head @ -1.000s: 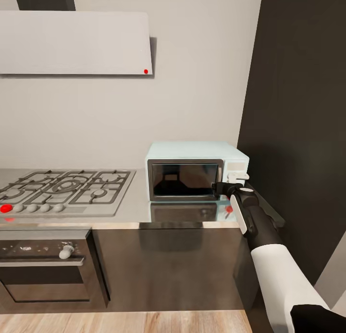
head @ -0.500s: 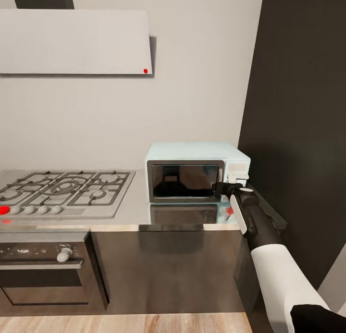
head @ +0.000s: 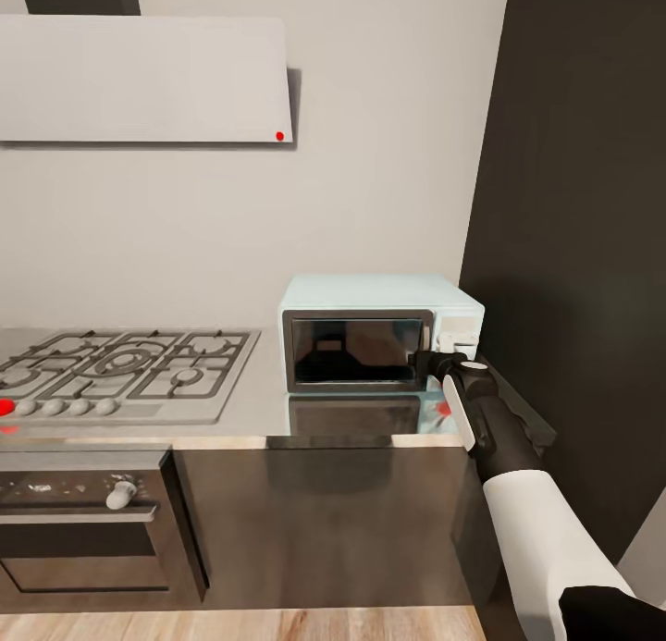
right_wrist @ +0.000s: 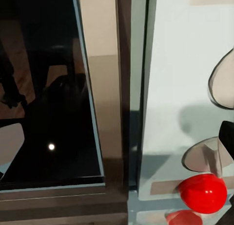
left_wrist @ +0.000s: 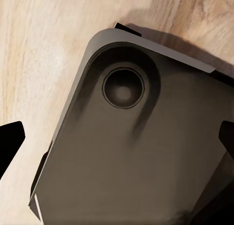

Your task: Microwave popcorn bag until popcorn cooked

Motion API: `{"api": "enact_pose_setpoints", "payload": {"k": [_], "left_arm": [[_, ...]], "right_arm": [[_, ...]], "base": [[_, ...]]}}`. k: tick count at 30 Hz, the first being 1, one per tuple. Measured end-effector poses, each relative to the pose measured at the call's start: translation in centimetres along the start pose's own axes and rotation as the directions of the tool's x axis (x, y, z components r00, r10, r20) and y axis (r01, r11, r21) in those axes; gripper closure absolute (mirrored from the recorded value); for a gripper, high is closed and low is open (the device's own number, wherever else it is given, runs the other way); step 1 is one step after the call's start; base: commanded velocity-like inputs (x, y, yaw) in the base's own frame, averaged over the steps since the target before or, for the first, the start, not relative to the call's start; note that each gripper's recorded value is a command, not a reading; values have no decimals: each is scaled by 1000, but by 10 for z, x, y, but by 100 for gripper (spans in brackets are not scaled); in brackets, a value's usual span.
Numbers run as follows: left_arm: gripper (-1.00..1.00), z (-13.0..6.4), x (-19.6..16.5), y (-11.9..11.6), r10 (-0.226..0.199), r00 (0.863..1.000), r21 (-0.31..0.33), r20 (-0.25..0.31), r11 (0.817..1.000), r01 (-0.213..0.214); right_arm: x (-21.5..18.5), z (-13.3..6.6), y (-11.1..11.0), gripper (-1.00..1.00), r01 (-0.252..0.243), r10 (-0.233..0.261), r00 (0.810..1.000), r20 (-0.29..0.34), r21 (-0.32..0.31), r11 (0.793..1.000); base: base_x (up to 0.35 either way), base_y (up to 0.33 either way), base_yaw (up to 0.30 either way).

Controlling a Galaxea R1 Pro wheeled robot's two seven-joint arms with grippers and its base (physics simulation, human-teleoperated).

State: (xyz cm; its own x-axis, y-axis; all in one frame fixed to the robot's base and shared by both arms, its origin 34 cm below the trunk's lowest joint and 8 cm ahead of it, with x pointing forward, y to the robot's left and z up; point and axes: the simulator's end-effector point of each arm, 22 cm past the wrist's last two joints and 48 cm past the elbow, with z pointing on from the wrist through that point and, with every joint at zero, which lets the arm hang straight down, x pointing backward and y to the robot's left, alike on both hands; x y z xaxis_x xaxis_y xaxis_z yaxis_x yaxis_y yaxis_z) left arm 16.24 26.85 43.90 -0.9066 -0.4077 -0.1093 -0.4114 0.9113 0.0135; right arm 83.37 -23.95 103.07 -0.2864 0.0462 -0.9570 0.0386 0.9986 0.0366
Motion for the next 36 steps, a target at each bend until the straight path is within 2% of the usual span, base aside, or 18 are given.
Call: {"api": "enact_pose_setpoints", "payload": {"k": [15,20,23,36], "left_arm": [[-100,0,0,0,-1,1000,0,0,1000,1],[-100,0,0,0,-1,1000,0,-1,1000,1],[-100,0,0,0,-1,1000,0,-1,1000,1],[-100,0,0,0,1,1000,0,-1,1000,-1]], "right_arm": [[-1,0,0,-100,7,-7,1000,3,-1,1000],[-11,-2,23,-100,70,-68,996,58,-33,997],[-12,-2,27,-100,79,-76,995,63,-38,996],[-10,2,19,-100,82,-80,994,74,-23,996]], "base": [[0,0,0],[0,0,0],[0,0,0],[0,0,0]]}}
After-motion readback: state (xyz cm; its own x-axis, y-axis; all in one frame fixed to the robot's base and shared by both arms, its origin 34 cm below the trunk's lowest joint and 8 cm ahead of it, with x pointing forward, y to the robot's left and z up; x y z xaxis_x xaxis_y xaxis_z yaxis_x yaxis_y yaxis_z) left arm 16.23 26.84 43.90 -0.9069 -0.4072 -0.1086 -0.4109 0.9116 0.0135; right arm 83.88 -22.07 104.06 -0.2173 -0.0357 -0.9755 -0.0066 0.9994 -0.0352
